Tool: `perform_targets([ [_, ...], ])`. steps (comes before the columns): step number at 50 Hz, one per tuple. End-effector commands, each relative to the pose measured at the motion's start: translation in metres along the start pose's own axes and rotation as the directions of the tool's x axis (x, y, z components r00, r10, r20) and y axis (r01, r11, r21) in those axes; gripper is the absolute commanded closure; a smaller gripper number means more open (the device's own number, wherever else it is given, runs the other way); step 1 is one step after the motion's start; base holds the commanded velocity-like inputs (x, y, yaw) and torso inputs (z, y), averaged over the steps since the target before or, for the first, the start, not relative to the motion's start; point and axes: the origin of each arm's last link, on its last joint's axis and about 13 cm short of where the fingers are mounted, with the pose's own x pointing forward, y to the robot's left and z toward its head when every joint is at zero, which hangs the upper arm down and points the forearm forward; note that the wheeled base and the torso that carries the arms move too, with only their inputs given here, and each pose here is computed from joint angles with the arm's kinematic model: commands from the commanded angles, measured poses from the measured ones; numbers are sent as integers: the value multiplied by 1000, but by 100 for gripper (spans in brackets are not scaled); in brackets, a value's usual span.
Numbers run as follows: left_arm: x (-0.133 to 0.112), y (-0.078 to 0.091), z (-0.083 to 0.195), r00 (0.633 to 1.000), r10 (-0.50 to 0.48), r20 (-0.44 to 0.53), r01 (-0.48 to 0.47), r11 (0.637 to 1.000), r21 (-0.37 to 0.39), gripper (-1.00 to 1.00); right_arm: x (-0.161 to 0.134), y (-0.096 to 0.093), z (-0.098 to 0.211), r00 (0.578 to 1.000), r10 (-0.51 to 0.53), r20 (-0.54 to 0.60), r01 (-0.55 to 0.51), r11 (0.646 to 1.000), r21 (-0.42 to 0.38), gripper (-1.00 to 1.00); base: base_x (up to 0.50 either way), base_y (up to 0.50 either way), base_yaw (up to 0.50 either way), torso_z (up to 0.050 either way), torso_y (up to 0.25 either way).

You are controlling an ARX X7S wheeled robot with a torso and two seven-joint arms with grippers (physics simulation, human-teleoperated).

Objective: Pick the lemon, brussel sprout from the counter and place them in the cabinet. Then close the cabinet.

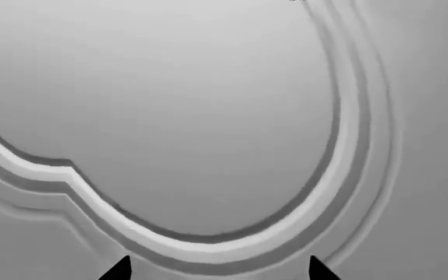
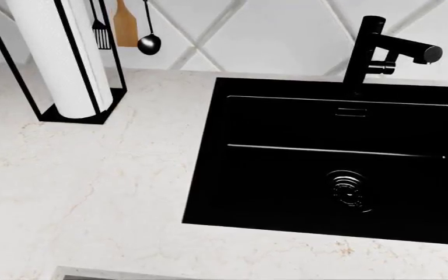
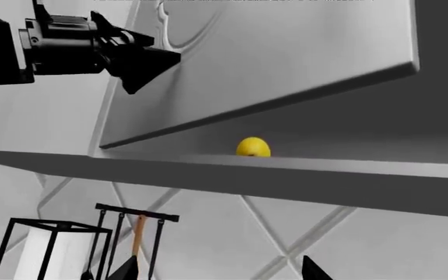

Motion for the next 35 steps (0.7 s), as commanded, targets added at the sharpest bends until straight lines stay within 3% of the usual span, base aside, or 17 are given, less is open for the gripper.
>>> perform_targets([
  [1, 2, -9, -5, 999, -41, 15, 44, 967, -250, -100, -1, 0, 1, 1000, -4, 3, 4, 1000, -1, -100, 0, 0, 0, 0, 0],
  [7, 1, -9, -7, 1000, -8, 20, 15, 922, -386, -100, -4, -1, 0, 1000, -10, 1, 10, 1000, -2, -100, 0, 0, 0, 0, 0],
  [14, 2, -8, -3, 996, 36, 80, 4, 893, -451, -100, -5, -1, -1, 1000, -11, -2, 11, 1000, -2, -100, 0, 0, 0, 0, 0],
  [25, 2, -7, 5, 990, 41, 135, 16, 917, -400, -100, -7, -1, -2, 1000, -18, -2, 18, 1000, 1, -100, 0, 0, 0, 0, 0],
  [35, 2, -6, 2, 991, 39, 126, 12, 925, -379, -100, -9, -2, -1, 1000, -25, -1, 25, 1000, 1, -100, 1, 0, 0, 0, -161],
])
